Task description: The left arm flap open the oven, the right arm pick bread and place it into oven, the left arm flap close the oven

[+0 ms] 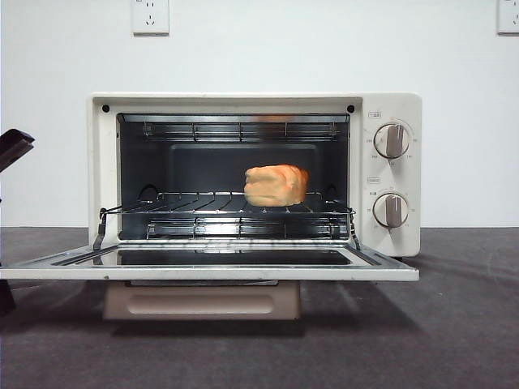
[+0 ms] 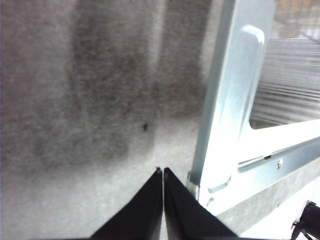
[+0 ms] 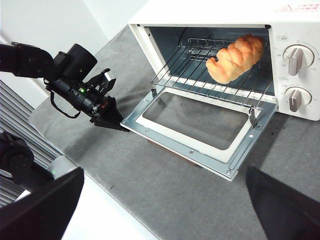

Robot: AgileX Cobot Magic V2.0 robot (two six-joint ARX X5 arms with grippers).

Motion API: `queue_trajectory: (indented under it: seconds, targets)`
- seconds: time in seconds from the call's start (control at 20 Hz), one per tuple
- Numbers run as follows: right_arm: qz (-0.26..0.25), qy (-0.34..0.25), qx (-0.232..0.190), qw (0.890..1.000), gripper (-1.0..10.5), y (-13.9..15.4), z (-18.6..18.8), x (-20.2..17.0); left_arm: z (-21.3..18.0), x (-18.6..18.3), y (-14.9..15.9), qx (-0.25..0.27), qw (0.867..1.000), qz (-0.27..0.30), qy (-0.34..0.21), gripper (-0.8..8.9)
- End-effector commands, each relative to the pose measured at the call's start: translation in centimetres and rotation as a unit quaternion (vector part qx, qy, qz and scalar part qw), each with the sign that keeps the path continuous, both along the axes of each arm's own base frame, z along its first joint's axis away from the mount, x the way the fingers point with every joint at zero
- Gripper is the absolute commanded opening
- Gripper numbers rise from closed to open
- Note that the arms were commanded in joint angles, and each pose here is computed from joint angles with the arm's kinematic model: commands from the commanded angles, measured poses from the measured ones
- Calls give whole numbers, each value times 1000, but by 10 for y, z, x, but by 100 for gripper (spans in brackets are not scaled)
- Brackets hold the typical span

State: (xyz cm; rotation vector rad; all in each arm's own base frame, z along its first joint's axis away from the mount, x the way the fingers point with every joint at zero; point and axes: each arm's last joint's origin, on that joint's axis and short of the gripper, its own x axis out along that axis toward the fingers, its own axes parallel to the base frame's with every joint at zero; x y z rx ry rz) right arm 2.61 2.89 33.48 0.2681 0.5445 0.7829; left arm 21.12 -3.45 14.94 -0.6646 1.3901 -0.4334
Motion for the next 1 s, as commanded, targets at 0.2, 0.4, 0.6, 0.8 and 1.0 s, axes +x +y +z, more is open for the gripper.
queue_trajectory:
  seconds: [0.2, 0.4, 0.6, 0.8, 1.0]
  targets:
    - [-2, 1, 18, 1000, 502, -1, 6, -1, 9, 3, -4, -51, 998, -23, -31, 9]
    - [-4, 5, 22, 1000, 502, -1, 6, -1, 17, 5, -3, -67, 996, -22, -47, 9]
    - [-7, 12, 27, 1000, 502, -1, 6, -1, 26, 6, -1, -86, 994, -8, -71, 9]
    - [-9, 15, 31, 999, 502, -1, 6, -1, 37, 8, 2, -95, 990, 14, -103, 9]
    - [-11, 16, 38, 999, 502, -1, 7, -1, 51, 14, 4, -114, 982, 47, -144, 9]
